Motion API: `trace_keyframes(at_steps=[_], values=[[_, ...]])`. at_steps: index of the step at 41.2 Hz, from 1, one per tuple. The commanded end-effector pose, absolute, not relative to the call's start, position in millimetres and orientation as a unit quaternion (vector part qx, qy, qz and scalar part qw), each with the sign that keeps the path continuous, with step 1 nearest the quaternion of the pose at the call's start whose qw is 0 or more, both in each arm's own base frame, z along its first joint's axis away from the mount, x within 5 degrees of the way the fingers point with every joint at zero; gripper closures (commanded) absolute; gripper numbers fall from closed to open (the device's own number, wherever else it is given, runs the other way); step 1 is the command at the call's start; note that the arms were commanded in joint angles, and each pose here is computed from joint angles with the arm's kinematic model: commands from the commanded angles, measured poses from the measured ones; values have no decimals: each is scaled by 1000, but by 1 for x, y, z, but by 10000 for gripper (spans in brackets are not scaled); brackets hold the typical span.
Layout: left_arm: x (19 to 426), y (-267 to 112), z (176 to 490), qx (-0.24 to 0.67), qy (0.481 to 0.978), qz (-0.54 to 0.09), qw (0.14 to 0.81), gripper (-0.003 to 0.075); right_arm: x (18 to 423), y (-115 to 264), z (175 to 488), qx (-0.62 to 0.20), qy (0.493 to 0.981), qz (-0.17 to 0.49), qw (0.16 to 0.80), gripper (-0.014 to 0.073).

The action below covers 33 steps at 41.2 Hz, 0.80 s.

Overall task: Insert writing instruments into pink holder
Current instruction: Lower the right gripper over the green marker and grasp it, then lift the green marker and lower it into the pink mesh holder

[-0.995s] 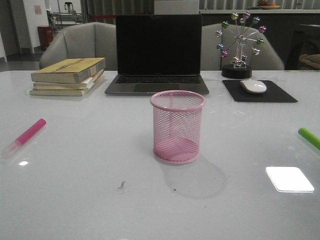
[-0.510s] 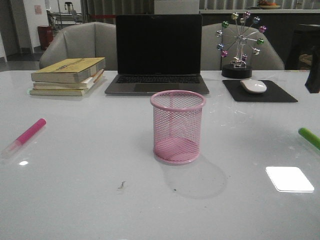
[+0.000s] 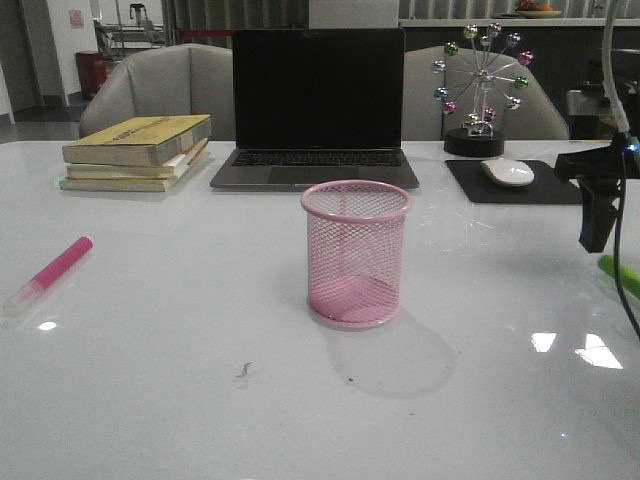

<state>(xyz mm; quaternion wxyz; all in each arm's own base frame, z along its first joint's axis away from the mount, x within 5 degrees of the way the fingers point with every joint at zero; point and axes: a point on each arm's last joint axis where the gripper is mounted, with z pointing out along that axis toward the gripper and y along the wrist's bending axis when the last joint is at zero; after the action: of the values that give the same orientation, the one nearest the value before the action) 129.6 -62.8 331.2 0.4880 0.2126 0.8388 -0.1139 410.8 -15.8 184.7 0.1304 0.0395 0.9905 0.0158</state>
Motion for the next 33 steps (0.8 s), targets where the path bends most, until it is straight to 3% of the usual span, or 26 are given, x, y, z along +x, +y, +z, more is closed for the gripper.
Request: trace_keyframes(at_steps=[1, 12, 23, 33], values=[[133, -65, 347, 206, 811, -125, 533, 171, 418, -17, 210, 31, 984, 14, 173, 79], [133, -65, 347, 206, 811, -125, 533, 171, 423, -18, 195, 27, 987, 14, 156, 88], [133, -65, 347, 206, 811, -125, 533, 171, 423, -18, 195, 27, 987, 14, 155, 389], [133, -65, 347, 206, 811, -125, 533, 171, 421, -15, 214, 29, 981, 19, 189, 421]])
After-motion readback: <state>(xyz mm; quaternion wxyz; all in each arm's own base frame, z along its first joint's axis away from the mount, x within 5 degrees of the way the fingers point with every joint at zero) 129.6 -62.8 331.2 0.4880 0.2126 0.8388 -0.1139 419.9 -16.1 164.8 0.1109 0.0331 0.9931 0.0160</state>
